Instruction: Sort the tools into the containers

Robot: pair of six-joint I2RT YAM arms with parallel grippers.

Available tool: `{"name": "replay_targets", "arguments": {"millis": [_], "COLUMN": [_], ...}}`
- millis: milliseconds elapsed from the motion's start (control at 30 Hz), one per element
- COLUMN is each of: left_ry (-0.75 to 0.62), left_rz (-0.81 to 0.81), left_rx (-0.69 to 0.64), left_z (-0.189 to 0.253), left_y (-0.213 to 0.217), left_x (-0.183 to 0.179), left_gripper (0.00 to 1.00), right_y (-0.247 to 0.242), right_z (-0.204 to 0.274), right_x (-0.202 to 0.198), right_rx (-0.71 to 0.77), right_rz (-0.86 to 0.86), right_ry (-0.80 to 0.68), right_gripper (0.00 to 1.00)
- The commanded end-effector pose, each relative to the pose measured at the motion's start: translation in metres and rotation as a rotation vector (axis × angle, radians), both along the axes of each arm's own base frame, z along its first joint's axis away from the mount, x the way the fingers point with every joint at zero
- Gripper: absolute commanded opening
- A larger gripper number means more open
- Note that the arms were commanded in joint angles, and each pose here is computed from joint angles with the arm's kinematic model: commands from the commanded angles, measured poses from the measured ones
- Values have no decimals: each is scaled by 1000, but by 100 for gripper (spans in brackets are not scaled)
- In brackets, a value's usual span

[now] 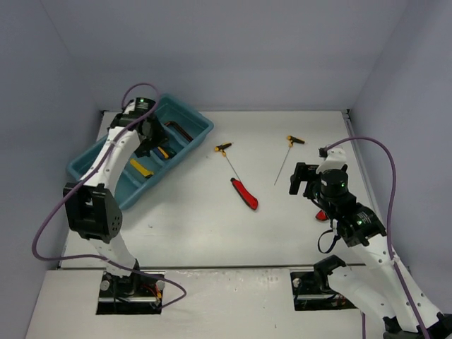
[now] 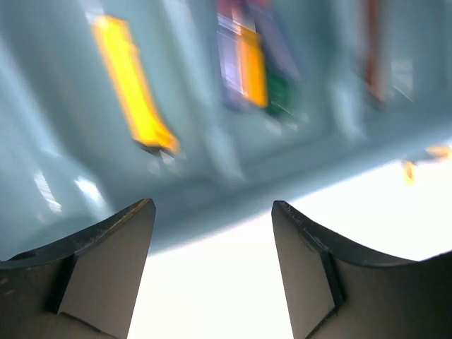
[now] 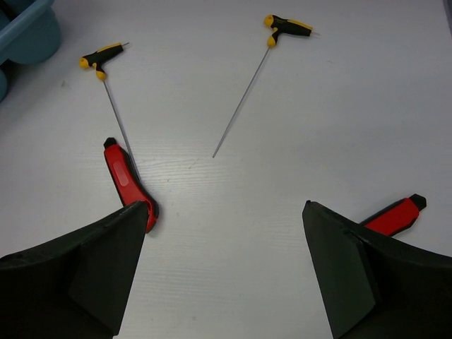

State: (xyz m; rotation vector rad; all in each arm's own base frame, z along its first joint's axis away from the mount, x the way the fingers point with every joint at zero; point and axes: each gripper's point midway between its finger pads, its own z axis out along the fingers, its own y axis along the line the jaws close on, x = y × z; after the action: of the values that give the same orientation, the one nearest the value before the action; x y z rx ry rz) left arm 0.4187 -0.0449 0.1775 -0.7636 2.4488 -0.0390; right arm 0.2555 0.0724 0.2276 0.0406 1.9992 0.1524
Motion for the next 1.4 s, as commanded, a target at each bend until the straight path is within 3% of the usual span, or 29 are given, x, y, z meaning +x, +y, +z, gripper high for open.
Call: {"name": "replay_targets", "arguments": {"millis": [0, 133, 367, 633, 967, 1067, 1367], "left_ry": [-120, -78, 1, 143, 218, 219, 232], "left_rz": [-165, -275, -370, -363, -360, -360, -370], "left_rx": [-73, -134, -161, -148, -111, -100, -49], "left_z": [44, 23, -23, -90, -119, -117, -119], "left_y": [-108, -204, -307, -333, -324, -314, -285], "left_x": [-21, -38, -61, -78, -98, -107, -127], "left_gripper": [64, 69, 71, 71, 71, 65, 20], "right_y": [-15, -21, -23, -21, -18, -18, -20], "right_z": [19, 25, 31, 37, 38, 37, 32], "right_x": [7, 4, 1, -3, -5, -5, -6], "right_rx": [-33, -43, -31, -15, -11, -17, -47], "right_rz": [-74, -99, -104, -90, -76, -78, -79], "right_ry": [-66, -85, -105, -124, -132, -130, -122], "right_gripper": [88, 88, 88, 88, 88, 88, 89]}}
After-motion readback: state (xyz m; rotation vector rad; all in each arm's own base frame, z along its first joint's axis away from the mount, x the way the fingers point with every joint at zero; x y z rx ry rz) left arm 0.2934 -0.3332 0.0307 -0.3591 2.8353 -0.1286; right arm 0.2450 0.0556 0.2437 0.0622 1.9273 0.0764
